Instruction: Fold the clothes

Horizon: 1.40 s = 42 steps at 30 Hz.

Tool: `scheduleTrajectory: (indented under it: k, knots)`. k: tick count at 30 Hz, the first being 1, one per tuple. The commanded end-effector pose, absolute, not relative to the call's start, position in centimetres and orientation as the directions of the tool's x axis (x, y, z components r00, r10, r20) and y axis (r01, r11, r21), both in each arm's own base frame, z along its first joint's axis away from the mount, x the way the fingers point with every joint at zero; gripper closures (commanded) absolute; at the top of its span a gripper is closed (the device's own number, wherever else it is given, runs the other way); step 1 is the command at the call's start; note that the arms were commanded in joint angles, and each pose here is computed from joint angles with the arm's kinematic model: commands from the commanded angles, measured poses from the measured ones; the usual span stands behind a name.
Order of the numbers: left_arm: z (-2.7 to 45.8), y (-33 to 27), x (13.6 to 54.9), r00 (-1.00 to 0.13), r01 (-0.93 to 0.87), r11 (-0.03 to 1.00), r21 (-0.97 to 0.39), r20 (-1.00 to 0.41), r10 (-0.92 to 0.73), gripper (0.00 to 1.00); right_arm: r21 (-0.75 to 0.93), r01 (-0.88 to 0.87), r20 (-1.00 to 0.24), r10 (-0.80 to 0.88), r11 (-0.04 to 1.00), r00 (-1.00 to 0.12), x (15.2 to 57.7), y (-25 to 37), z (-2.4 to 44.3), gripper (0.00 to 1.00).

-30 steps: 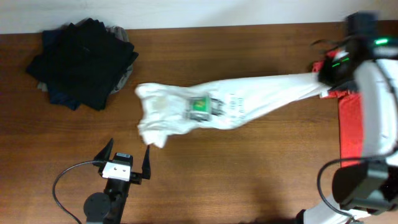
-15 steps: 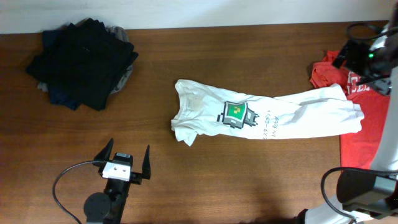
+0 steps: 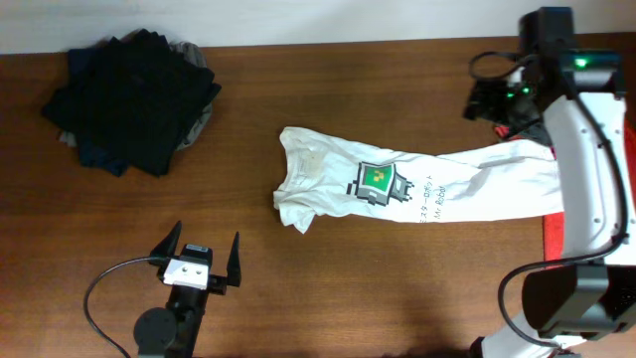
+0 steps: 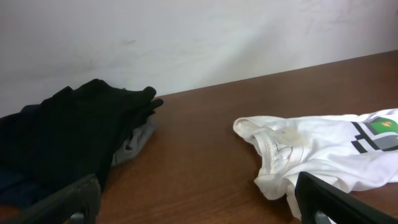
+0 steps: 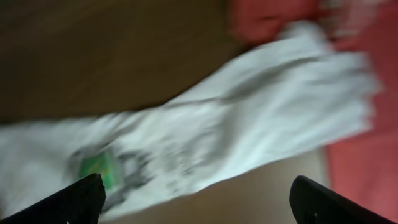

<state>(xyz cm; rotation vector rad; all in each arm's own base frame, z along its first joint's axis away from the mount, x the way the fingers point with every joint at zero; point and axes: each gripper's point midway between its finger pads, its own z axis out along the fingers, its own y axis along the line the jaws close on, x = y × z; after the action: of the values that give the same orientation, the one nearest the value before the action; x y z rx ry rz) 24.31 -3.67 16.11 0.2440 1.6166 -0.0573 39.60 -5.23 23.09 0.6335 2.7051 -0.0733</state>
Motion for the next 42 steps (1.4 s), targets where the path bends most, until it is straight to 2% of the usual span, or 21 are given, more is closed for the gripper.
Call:
scheduleTrajectory:
  k: [1, 4, 12, 13, 14, 16, 19, 22, 24, 27, 31, 36, 39, 42]
  knots:
    - [16.0, -3.7, 24.3, -0.039, 0.197, 0.972, 0.128, -0.99, 0.138, 0.01, -0.131, 0.667, -0.432, 0.563, 0.734, -0.705, 37.2, -13.8, 23.8, 0.02]
    - [16.0, -3.7, 24.3, -0.039, 0.197, 0.972, 0.128, -0.99, 0.138, 0.01, -0.129, 0.742, -0.431, 0.637, 0.658, -0.639, 35.5, -17.7, 23.8, 0.02]
    - [16.6, -4.6, 24.1, -0.012, 0.243, 0.964, 0.112, -0.993, 0.119, 0.01, -0.128, 0.787, -0.433, 0.68, 0.604, -0.592, 34.2, -20.1, 23.8, 0.02]
    - [16.9, -6.1, 23.7, -0.005, 0.327, 0.942, 0.07, -0.997, 0.076, 0.01, -0.127, 0.787, -0.434, 0.68, 0.604, -0.592, 34.3, -20.2, 23.8, 0.02]
    - [17.1, -8.8, 22.5, -0.016, 0.483, 0.876, 0.005, -1.0, 0.014, 0.01, -0.127, 0.786, -0.433, 0.679, 0.604, -0.592, 34.3, -20.1, 23.8, 0.02]
    - [17.7, -12.2, 20.1, 0.002, 0.681, 0.732, -0.003, -1.0, -0.006, 0.01, -0.127, 0.786, -0.433, 0.679, 0.604, -0.592, 34.3, -20.1, 23.8, 0.02]
    - [17.9, -14.0, 18.0, 0.009, 0.789, 0.614, 0.004, -1.0, -0.006, 0.01, -0.128, 0.786, -0.433, 0.679, 0.605, -0.593, 34.3, -20.1, 23.8, 0.02]
    - [18.5, -14.6, 17.2, 0.032, 0.824, 0.567, 0.018, -0.999, -0.015, 0.01, -0.127, 0.786, -0.433, 0.679, 0.604, -0.592, 34.3, -20.1, 23.8, 0.02]
    - [19.9, -14.6, 17.0, 0.057, 0.827, 0.562, 0.014, -0.997, -0.059, 0.01, -0.127, 0.786, -0.433, 0.679, 0.604, -0.592, 34.3, -20.1, 23.8, 0.02]
    - [23.5, -14.4, 16.5, 0.178, 0.817, 0.571, 0.079, -0.977, -0.12, 0.01, -0.128, 0.786, -0.433, 0.679, 0.605, -0.593, 34.3, -20.1, 23.8, 0.02]
    - [26.8, -13.8, 16.2, 0.223, 0.791, 0.605, 0.091, -0.964, -0.146, 0.01, -0.127, 0.786, -0.433, 0.679, 0.604, -0.592, 34.3, -20.1, 23.8, 0.02]
    - [30.9, -13.2, 17.0, 0.195, 0.745, 0.66, 0.093, -0.977, -0.084, 0.01, -0.127, 0.786, -0.433, 0.679, 0.604, -0.592, 34.3, -20.1, 23.8, 0.02]
    - [33.7, -13.2, 18.2, 0.142, 0.735, 0.671, 0.098, -0.99, -0.011, 0.01, -0.127, 0.786, -0.433, 0.679, 0.604, -0.592, 34.3, -20.1, 23.8, 0.02]
    - [35.4, -12.1, 21.5, -0.03, 0.671, 0.741, 0.003, -0.999, 0.032, 0.01, -0.127, 0.786, -0.433, 0.679, 0.604, -0.592, 34.3, -20.1, 23.8, 0.02]
